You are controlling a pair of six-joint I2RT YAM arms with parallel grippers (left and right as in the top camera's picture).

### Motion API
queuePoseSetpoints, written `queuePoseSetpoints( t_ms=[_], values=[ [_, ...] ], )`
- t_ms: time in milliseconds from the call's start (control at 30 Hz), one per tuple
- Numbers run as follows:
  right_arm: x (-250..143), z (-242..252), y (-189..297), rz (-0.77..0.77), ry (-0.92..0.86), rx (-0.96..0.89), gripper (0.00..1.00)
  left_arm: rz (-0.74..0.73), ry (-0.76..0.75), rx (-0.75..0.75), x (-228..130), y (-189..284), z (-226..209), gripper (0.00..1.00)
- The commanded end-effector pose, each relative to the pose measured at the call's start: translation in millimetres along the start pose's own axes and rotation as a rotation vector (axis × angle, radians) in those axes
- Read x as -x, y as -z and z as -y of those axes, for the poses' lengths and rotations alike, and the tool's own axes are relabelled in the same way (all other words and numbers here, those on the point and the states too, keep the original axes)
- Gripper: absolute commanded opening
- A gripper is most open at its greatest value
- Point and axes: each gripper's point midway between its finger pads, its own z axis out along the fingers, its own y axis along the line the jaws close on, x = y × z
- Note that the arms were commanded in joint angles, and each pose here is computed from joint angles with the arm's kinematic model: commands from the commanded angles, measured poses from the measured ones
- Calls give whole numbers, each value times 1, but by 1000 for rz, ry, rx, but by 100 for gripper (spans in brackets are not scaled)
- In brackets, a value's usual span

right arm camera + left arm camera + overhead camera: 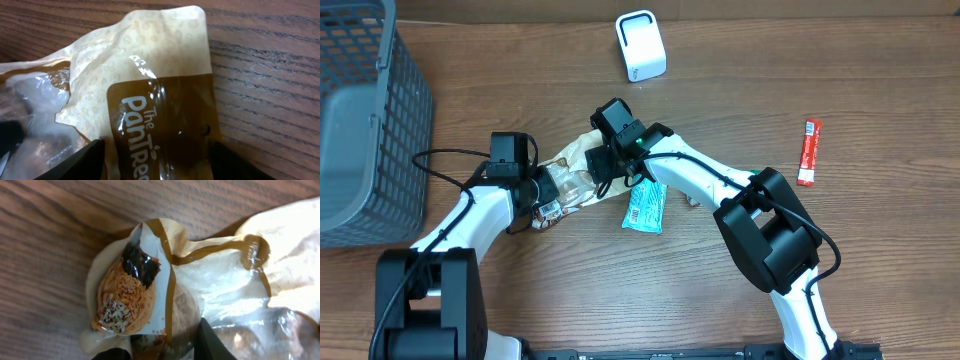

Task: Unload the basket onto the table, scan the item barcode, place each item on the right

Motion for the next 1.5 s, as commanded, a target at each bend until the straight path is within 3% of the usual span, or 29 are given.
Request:
queuePoseSetpoints(
  t_ms=[0, 267, 467, 633, 767, 967, 1233, 1300, 1400, 1467],
  values=[
    [9, -5, 4, 25, 20, 6, 70, -2, -28, -12, -1, 10, -3, 14],
    [29, -22, 59, 53, 46, 129, 78, 102, 21, -39, 19, 59, -12, 5],
    [26, -26, 97, -17, -18, 335, 83, 150, 31, -58, 19, 91, -15, 4],
    [26, -15, 118, -76, -105, 527, 84, 154, 13, -202, 15, 114, 8, 4],
    [26, 3, 120, -83, -146, 514, 84, 118, -3, -371, 10, 129, 34, 4],
    [18, -9, 127, -100, -61, 592, 87, 63, -29, -544, 2, 144, 61, 4],
    [12, -19, 122, -118, -40, 588, 87, 71, -25, -520, 3, 142, 57, 5],
    [11, -21, 122, -119, -37, 589, 87, 86, -7, -439, 6, 135, 44, 11],
    [10, -21, 119, -121, -31, 569, 87, 75, 26, -312, 3, 123, 22, 52],
    [8, -18, 113, -119, -22, 518, 87, 47, 39, -262, -3, 117, 13, 65]
  ],
)
